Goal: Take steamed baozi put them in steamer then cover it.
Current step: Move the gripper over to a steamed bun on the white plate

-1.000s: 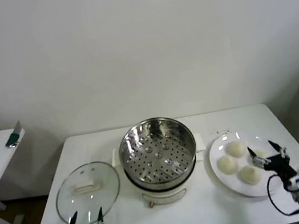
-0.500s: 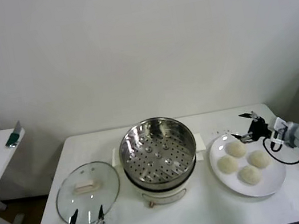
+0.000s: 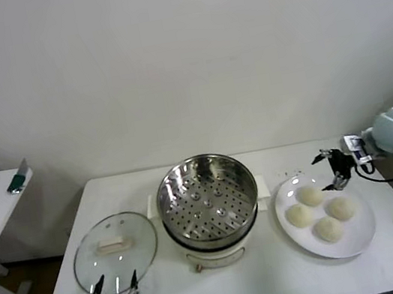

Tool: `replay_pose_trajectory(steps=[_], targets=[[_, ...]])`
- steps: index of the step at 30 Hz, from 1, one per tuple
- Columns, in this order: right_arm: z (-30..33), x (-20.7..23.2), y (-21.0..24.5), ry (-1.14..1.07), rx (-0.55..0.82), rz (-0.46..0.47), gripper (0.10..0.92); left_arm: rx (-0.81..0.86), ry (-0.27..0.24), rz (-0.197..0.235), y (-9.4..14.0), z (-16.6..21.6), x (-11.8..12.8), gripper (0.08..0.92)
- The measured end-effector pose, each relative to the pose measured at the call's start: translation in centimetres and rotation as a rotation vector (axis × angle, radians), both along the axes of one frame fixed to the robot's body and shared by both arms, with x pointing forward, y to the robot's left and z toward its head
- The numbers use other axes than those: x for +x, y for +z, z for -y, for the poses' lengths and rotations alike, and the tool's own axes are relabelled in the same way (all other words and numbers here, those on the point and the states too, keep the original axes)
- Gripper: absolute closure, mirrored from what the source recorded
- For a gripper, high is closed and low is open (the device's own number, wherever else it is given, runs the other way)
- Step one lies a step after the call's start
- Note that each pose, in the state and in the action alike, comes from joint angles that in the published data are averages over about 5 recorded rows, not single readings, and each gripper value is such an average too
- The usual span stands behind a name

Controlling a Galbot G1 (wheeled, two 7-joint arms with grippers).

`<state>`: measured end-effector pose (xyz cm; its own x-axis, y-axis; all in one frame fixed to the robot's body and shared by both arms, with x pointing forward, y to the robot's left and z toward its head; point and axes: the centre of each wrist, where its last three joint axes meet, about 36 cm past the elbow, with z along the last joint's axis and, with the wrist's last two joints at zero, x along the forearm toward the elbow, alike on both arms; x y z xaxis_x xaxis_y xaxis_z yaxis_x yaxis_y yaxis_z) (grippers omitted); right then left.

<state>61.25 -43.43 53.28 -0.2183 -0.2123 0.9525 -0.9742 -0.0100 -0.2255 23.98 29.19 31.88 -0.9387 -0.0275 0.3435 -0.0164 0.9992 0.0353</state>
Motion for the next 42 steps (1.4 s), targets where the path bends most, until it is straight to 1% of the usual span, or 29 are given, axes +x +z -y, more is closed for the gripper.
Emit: replay_pose_trajectory(steps=[6,12,19,31,34,39,42], targets=[[-1.3,2.1,-1.0,0.000,-0.051,-0.054,0.200,-0.001,0.000,0.003,-0.1,-0.1,0.3,0.177],[-2.9,3.9,-2.3,-0.004,-0.088,-0.090,0.200,-0.006,0.001,0.003,-0.2,0.0,0.4,0.177],[-4.2,5.1,-4.1,-0.018,-0.118,-0.112,0.200,-0.004,0.006,0.000,-0.3,-0.1,0.5,0.177],[-4.8,5.7,-7.0,-0.049,-0.125,-0.128,0.204,0.001,0.003,-0.008,-0.7,-0.1,0.5,0.177],[-5.0,5.9,-7.4,-0.053,-0.122,-0.129,0.252,0.003,0.003,-0.010,-0.8,-0.2,0.6,0.177],[-5.2,6.0,-7.5,-0.055,-0.119,-0.130,0.381,0.007,0.004,-0.014,-0.8,-0.3,0.6,0.177],[-5.3,6.1,-7.5,-0.054,-0.114,-0.128,0.420,0.008,0.005,-0.016,-0.8,-0.3,0.6,0.177]])
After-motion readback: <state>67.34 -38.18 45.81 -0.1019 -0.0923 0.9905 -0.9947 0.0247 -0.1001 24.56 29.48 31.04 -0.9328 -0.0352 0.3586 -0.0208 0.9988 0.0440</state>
